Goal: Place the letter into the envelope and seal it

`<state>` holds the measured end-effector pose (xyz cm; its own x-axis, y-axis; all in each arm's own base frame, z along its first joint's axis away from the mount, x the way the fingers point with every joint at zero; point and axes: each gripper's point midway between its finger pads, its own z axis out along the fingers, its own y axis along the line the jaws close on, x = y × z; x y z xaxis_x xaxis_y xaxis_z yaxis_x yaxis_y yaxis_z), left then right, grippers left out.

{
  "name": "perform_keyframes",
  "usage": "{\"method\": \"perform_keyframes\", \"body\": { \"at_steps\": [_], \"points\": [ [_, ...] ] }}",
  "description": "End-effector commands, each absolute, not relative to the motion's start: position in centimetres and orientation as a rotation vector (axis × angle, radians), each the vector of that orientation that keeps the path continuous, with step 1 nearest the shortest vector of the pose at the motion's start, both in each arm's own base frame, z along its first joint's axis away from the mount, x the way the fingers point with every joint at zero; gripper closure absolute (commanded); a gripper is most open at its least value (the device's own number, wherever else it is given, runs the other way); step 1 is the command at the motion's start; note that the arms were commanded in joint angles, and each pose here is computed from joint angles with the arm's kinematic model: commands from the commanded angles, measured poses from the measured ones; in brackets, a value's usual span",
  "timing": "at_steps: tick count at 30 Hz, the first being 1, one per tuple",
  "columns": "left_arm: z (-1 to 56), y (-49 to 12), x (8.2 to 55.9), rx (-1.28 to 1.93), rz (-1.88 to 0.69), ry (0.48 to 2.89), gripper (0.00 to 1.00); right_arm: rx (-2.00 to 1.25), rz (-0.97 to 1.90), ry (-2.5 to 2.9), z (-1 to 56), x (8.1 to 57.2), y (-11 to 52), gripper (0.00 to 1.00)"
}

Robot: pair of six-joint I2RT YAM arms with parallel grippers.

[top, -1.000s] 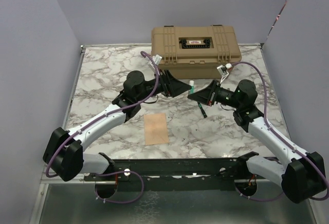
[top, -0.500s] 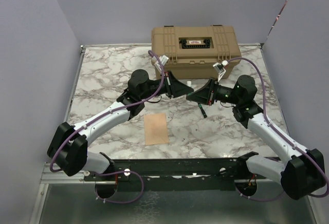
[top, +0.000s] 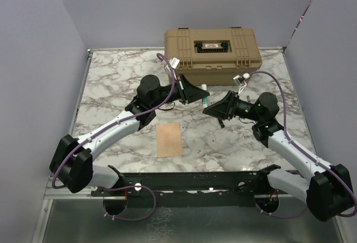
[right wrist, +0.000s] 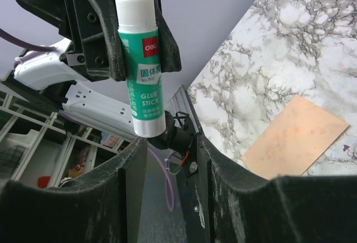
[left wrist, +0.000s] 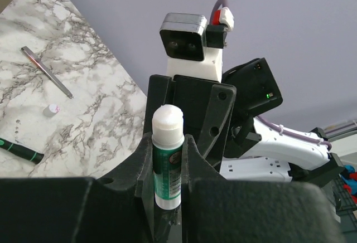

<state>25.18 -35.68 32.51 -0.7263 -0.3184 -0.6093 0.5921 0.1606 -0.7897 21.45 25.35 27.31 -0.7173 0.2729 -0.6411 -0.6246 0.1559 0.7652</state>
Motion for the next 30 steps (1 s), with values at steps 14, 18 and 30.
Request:
{"method": "perform_keyframes", "body": {
  "at_steps": [14,18,30],
  "points": [
    [34.7,-35.3,24.7,0.222,-1.702,1.673,1.00,-0.338,1.709,1.603,30.5,22.1,26.1,0.53],
    [34.7,-35.3,24.6,0.222,-1.705,1.672,1.00,-0.323,1.716,1.599,30.5,22.3,26.3,0.65],
    [33.3,-35.2,24.3,0.219,-1.715,1.715,0.65,-0.311,1.705,1.591,30.7,22.7,26.4,0.99]
  ]
}}
